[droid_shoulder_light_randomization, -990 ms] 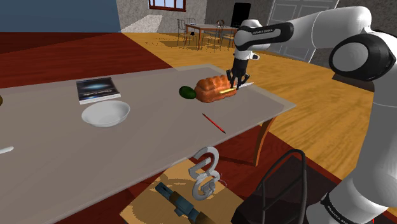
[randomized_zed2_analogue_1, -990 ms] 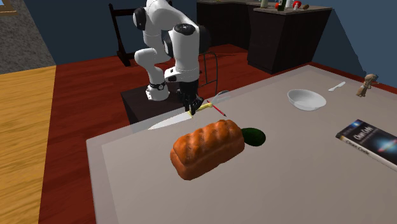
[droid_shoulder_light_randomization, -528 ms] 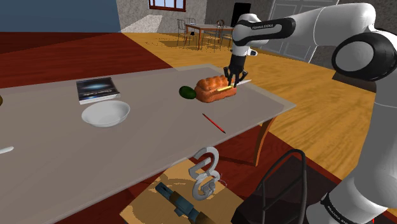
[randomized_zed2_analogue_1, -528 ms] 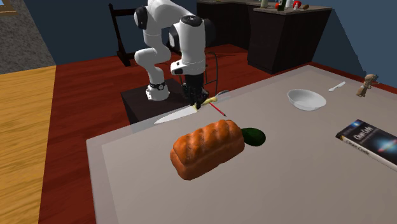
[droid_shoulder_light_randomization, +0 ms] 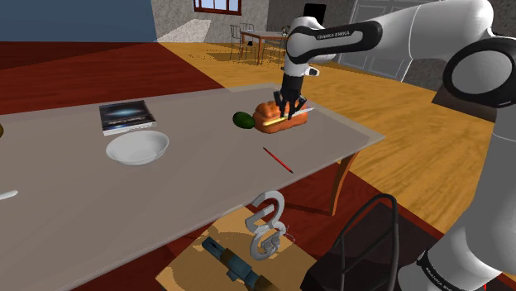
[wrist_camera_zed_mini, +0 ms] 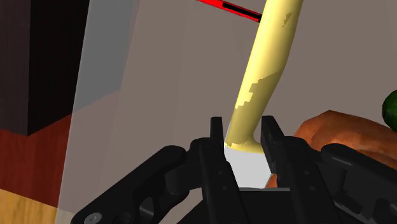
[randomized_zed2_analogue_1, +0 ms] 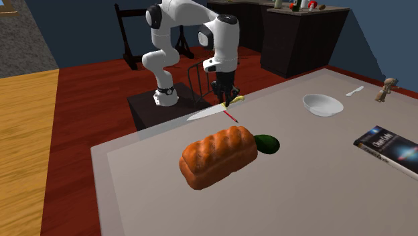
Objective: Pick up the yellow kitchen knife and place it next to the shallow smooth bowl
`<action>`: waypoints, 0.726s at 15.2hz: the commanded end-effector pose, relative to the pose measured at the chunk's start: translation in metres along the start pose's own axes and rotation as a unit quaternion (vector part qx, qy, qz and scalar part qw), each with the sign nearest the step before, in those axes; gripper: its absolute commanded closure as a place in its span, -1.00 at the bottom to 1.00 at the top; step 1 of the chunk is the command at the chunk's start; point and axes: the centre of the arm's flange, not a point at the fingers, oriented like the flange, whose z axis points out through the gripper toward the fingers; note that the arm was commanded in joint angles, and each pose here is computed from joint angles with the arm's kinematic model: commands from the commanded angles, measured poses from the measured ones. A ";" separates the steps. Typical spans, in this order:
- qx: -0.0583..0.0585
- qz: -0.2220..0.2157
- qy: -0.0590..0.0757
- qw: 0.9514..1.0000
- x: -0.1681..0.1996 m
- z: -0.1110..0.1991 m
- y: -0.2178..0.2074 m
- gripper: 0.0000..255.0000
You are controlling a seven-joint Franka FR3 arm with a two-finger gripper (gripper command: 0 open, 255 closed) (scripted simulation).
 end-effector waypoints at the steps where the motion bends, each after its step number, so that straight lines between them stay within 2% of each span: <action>1: 0.000 0.001 0.000 1.000 -0.025 -0.002 -0.006 1.00; 11: 0.000 0.001 0.000 1.000 -0.152 0.005 -0.040 1.00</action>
